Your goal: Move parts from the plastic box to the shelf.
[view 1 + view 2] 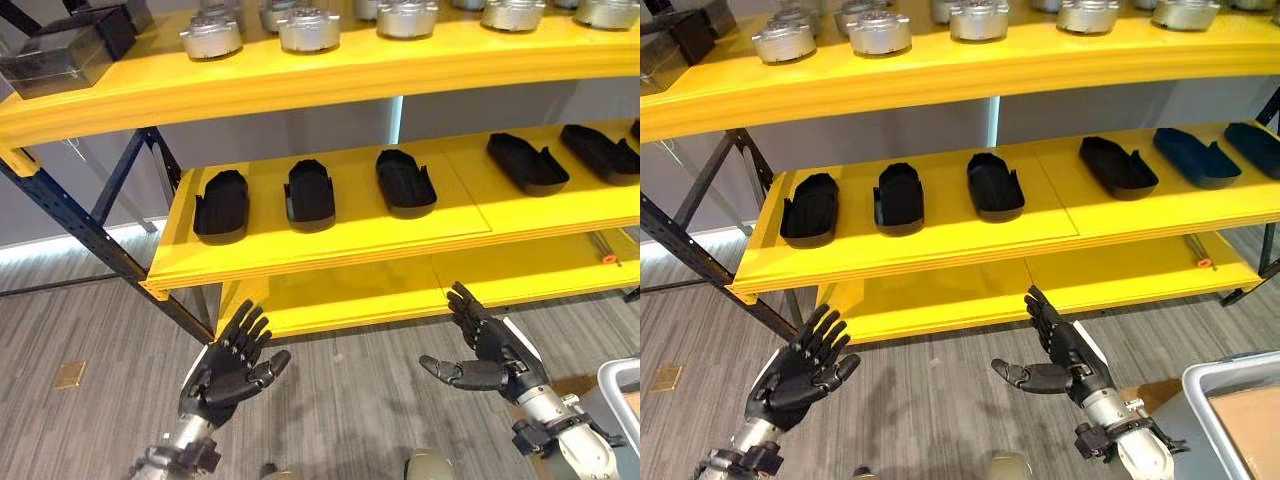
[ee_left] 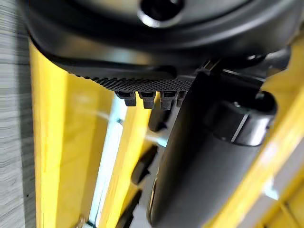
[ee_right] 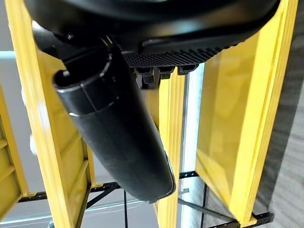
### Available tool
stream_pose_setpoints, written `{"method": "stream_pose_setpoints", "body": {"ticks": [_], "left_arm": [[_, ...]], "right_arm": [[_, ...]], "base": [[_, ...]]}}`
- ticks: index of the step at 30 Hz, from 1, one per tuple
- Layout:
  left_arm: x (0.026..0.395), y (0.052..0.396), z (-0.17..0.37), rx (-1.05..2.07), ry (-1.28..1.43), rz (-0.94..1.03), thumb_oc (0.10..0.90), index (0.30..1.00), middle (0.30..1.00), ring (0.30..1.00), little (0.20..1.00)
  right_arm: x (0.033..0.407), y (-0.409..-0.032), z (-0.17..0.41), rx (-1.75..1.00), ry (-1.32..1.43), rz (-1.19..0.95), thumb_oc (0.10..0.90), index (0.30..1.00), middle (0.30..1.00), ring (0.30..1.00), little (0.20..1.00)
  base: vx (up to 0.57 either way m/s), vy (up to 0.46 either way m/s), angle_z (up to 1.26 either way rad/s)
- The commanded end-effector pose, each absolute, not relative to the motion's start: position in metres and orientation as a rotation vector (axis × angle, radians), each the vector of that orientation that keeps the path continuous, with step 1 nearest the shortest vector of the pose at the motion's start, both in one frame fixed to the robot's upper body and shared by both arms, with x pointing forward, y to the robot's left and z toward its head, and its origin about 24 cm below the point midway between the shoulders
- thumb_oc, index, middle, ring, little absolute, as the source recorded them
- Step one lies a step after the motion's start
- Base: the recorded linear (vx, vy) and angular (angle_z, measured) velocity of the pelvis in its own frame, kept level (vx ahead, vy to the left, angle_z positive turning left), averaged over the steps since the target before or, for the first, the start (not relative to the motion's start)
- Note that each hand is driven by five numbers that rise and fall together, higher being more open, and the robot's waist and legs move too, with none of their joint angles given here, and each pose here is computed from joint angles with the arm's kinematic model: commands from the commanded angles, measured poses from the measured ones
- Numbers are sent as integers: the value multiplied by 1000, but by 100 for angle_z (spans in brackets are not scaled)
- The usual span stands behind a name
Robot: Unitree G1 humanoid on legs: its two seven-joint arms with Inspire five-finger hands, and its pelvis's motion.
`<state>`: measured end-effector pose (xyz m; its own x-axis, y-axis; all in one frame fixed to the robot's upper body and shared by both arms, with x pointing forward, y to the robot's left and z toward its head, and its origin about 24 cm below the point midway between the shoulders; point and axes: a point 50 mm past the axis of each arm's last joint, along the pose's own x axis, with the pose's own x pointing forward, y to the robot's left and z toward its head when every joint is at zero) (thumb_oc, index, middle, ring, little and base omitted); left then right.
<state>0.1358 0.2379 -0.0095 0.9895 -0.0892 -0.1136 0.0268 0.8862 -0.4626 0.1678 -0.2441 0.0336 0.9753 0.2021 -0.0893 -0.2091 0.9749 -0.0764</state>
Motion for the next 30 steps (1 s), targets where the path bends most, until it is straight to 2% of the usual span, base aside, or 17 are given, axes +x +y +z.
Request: {"method": "stream_pose_setpoints", "body": {"ticks": [1,6,11,30], "left_arm": [[163,249,27,-435,-123,-52,900,1000,1000,1000,1000],[162,241,16,-539,-134,50,900,1000,1000,1000,1000],[167,222,11,-571,-112,8,900,1000,1000,1000,1000],[172,211,1,-402,-13,-31,900,1000,1000,1000,1000]], "right_arm": [[176,-255,76,-179,-180,124,900,1000,1000,1000,1000],[181,-248,72,-172,-173,142,900,1000,1000,1000,1000],[183,-239,62,-114,-163,118,900,1000,1000,1000,1000],[197,-210,38,-83,-65,213,900,1000,1000,1000,1000]], "base": [[-135,-218,41],[-90,-110,35],[23,61,28],[39,67,-3]]}}
